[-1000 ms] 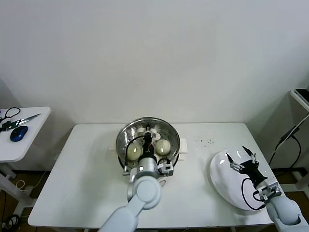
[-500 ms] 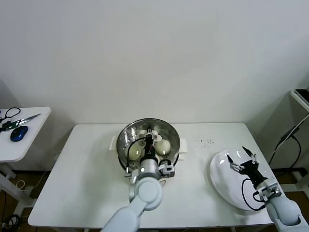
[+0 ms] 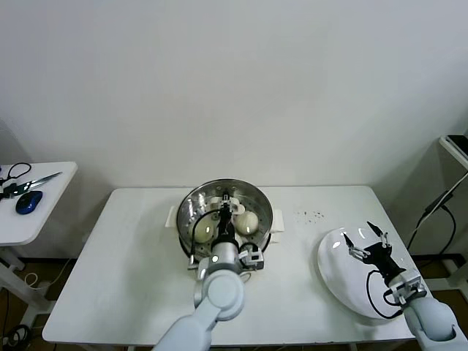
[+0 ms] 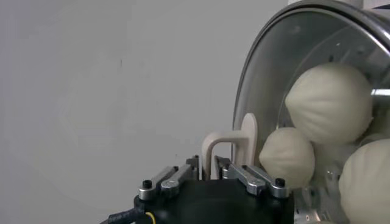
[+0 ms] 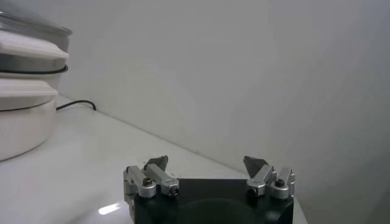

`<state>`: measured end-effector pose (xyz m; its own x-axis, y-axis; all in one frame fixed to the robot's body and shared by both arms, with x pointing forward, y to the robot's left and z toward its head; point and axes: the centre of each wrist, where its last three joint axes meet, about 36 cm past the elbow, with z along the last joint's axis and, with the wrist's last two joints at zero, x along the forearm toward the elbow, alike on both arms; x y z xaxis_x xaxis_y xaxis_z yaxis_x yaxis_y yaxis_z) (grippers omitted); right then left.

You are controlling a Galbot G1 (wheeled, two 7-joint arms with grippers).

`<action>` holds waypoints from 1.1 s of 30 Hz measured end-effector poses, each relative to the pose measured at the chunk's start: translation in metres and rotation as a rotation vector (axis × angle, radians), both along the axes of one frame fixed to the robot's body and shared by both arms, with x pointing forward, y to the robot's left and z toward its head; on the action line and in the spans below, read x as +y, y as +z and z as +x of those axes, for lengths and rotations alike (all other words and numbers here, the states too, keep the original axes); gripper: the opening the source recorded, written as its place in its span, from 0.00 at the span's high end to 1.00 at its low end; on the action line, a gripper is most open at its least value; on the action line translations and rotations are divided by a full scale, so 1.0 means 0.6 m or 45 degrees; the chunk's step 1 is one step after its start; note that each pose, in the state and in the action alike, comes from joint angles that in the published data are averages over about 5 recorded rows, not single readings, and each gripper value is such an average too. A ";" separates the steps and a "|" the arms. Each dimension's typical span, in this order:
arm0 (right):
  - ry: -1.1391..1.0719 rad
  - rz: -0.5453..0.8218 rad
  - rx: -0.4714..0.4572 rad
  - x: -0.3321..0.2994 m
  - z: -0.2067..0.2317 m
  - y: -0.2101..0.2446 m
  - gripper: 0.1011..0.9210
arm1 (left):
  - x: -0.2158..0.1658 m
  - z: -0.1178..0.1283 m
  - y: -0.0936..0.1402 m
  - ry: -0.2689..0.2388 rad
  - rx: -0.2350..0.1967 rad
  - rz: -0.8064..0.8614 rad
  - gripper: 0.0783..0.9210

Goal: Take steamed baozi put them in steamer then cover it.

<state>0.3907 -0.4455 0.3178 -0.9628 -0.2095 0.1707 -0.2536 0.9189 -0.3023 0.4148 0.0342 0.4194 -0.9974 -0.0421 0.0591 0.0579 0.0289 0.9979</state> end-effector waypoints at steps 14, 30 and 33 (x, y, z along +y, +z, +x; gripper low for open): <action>-0.017 0.003 0.047 0.006 0.004 0.014 0.12 | 0.031 -0.044 0.031 -0.027 -0.004 -0.064 0.31; -0.047 0.044 0.075 0.021 0.000 0.031 0.12 | 0.136 -0.116 0.078 0.047 -0.101 -0.265 0.12; -0.051 0.054 0.078 0.023 -0.005 0.032 0.12 | 0.170 -0.124 0.075 0.126 -0.103 -0.359 0.12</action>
